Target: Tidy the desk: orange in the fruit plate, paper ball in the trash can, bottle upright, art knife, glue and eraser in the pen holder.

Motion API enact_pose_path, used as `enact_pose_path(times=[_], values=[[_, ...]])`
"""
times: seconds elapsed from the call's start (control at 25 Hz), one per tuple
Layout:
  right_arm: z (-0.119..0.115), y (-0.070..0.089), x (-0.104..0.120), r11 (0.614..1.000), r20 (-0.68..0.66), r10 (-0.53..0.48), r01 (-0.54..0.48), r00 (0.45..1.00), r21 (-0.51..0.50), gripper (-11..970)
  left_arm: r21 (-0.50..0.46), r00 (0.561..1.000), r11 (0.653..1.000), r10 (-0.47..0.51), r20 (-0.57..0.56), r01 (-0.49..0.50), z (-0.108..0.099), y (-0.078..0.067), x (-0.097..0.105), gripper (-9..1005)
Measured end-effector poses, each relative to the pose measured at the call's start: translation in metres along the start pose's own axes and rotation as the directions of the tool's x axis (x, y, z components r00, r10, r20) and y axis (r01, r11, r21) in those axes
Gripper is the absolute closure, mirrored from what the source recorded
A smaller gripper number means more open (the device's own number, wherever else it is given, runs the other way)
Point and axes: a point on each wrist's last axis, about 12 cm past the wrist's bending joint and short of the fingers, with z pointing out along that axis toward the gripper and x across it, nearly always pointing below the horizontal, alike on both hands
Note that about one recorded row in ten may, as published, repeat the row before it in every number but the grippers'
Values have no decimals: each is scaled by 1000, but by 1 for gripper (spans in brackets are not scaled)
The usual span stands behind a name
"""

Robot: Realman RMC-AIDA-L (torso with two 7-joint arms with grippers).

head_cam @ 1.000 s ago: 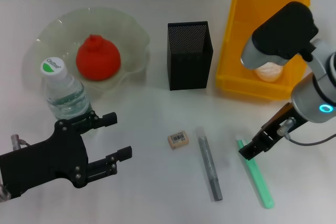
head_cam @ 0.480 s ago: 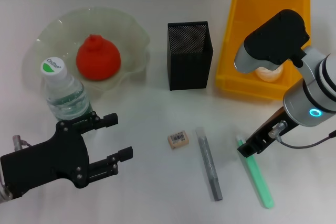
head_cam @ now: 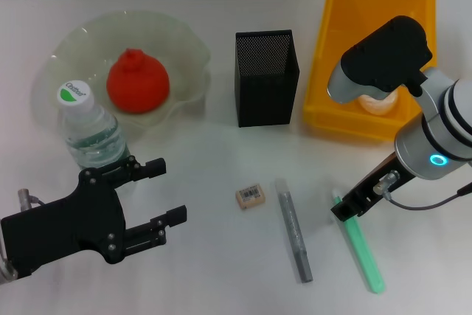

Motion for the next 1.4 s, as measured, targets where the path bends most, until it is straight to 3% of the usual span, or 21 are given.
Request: enact_pose_path(times=[0.24, 0.56, 0.8, 1.0, 1.2, 1.24, 1.28, 1.32, 1.4], values=[[4, -1, 2, 1000, -13, 8, -8, 1000, -4, 461, 2, 1000, 1000, 0, -1, 0, 0, 0, 0, 299], [5, -1, 2, 1000, -14, 9, -9, 1000, -15, 637, 5, 1000, 1000, 2, -2, -2, 1, 0, 0, 299], [7, -1, 2, 1000, -27, 9, -9, 1000, -16, 675, 7, 1000, 1000, 4, -1, -4, 2, 1, -1, 300], [2, -1, 0, 1000, 1, -5, 5, 1000, -12, 794, 8, 1000, 1000, 5, -2, -5, 1, 1, -1, 300], [-25, -4, -4, 997, 156, -6, 18, 988, -75, 794, 8, 1000, 1000, 4, -2, -4, 1, 1, -1, 300], [-41, -10, -5, 991, 266, 7, 28, 964, -127, 793, 7, 1000, 1000, 4, -2, -4, 1, 1, -1, 300], [-41, -10, -5, 991, 266, 7, 28, 964, -127, 793, 7, 1000, 1000, 4, -2, -4, 1, 1, -1, 300], [-61, -19, -4, 987, 394, 29, 37, 918, -159, 793, 7, 1000, 1000, 0, -2, 0, 1, 1, 0, 300], [-69, -23, -4, 985, 459, 33, 49, 888, -167, 793, 7, 1000, 1000, -3, -2, 3, 1, 1, 0, 300]])
